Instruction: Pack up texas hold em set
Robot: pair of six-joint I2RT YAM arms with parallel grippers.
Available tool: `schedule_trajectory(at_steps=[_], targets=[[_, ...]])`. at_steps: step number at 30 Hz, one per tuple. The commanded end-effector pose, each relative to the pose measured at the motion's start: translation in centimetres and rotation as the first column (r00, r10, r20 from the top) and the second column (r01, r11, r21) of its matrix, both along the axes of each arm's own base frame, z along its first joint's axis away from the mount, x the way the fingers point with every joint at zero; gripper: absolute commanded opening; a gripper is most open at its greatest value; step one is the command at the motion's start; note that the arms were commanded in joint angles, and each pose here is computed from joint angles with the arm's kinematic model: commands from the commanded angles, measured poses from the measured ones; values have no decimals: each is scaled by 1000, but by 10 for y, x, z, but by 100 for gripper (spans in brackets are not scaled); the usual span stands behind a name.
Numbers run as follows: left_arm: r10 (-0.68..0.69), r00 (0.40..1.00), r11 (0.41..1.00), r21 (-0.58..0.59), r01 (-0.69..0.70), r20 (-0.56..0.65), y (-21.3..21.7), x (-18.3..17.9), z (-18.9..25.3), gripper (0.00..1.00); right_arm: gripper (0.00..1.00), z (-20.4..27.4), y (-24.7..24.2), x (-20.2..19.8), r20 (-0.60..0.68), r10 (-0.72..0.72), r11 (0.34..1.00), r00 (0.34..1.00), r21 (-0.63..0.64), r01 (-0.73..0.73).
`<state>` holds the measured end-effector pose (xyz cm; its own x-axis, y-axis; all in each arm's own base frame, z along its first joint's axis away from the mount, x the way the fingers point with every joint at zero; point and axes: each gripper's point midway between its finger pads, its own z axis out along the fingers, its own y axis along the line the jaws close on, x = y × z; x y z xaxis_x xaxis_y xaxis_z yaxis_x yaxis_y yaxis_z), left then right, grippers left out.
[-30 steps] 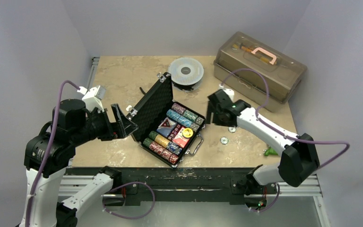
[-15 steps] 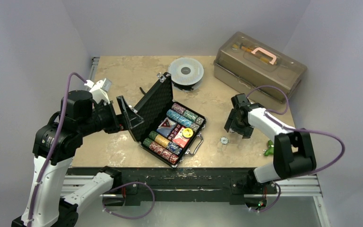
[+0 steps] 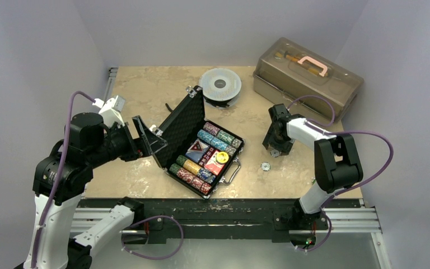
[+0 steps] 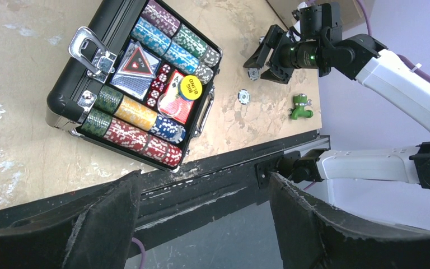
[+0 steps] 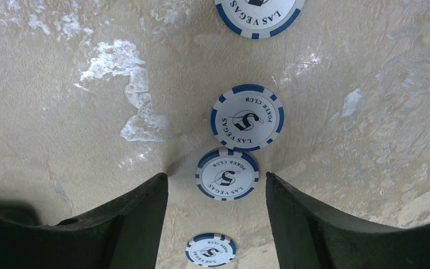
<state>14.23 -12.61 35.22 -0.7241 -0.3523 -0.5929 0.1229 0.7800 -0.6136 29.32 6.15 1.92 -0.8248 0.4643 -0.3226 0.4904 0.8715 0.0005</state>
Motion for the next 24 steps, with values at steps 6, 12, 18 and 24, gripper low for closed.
schedule_trajectory(at_steps=[6,12,18,24], targets=[[26,1000,999,-19,-26,6,0,2,0,80,58,3,-1,7,22,0,1000,1000,-8,0],[21,1000,1000,-20,-21,-4,-1,2,-2,80,55,-3,0,0,17,-7,1000,1000,8,6],[12,1000,1000,-21,-12,-11,-3,2,-3,79,52,-7,-1,-4,13,-3,1000,1000,4,3],[11,1000,1000,-21,-11,-10,-2,1,-3,79,49,-8,0,-1,29,15,1000,999,9,-16]])
